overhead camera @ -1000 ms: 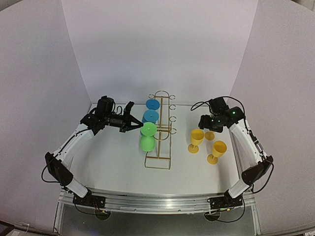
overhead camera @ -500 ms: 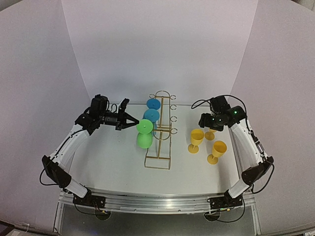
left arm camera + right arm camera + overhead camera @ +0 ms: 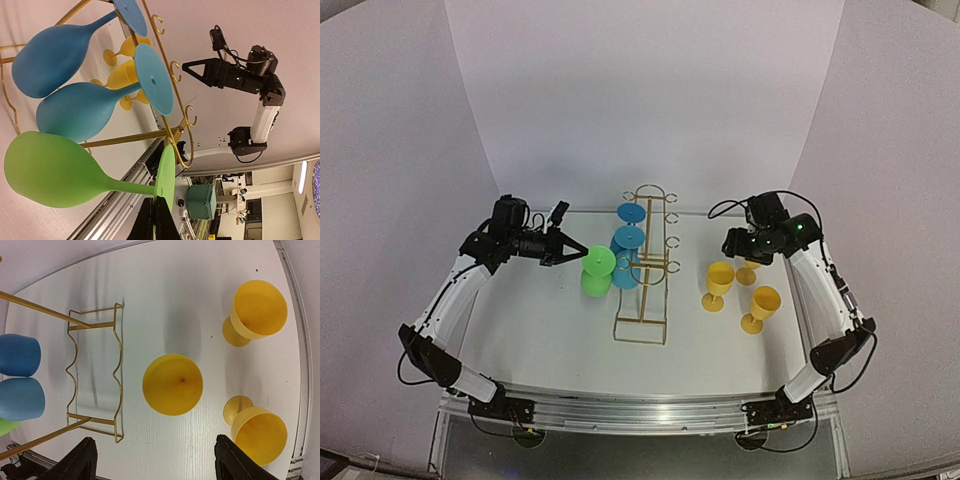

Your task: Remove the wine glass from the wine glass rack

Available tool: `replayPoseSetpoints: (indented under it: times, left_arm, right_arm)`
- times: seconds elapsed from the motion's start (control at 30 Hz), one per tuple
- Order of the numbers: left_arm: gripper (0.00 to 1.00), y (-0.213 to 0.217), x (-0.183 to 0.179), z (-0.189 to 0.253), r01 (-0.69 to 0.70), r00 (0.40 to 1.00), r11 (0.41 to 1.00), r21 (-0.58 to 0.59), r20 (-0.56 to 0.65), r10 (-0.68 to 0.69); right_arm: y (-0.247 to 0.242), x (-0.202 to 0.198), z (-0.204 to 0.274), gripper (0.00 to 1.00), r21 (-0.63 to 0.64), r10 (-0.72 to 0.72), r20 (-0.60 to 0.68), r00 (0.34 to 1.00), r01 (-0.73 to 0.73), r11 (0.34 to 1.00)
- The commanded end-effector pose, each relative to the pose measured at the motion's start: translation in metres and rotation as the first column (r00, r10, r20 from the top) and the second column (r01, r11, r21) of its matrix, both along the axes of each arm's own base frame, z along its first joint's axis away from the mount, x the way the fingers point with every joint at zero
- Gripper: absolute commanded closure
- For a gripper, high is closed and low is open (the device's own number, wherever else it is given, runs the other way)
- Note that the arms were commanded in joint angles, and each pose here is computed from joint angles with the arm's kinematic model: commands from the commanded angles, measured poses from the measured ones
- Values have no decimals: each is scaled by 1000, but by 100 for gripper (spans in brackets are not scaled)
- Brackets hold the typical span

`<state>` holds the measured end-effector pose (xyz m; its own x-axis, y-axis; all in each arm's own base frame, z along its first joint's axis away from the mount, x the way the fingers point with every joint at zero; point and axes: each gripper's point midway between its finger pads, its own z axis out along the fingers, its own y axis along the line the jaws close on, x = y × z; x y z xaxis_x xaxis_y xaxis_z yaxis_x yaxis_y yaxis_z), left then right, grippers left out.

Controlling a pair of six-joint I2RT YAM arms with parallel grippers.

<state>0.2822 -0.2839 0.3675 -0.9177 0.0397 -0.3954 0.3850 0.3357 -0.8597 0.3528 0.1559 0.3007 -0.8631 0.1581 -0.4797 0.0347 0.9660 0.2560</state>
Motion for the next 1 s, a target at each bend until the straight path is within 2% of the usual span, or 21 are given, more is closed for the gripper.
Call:
replayPoseSetpoints:
  times: [0.0, 0.27, 0.37, 0.43, 0.6, 0.73, 0.87, 0.97]
  left_arm:
    - [100, 18, -17, 12, 9, 980, 998, 70, 200, -23]
    - [100, 36, -30, 2, -2, 929, 982, 190, 363, -69]
    - [100, 44, -33, 3, -9, 882, 968, 250, 458, -110]
    - [100, 54, -32, 3, -33, 806, 945, 326, 568, -168]
    - [100, 83, -37, 7, -129, 547, 859, 495, 758, -355]
    - [100, 104, -48, 8, -234, 283, 788, 570, 815, -505]
    - [100, 123, -57, -4, -385, -65, 690, 613, 727, -683]
    - [100, 132, -70, -17, -503, -326, 622, 600, 535, -780]
  right_arm:
    - [6, 0, 17, 25, 52, 6, 24, 1000, -7, 999]
    - [13, 2, 27, 26, 87, 21, 37, 999, -24, 996]
    - [15, 3, 31, 26, 100, 26, 45, 999, -31, 995]
    - [17, 3, 35, 26, 109, 30, 53, 998, -36, 993]
    - [21, 5, 48, 27, 135, 35, 82, 996, -46, 990]
    - [33, 7, 64, 27, 176, 58, 121, 991, -79, 981]
    - [52, 11, 86, 28, 223, 80, 183, 980, -121, 967]
    - [76, 10, 107, 28, 251, 115, 248, 962, -178, 951]
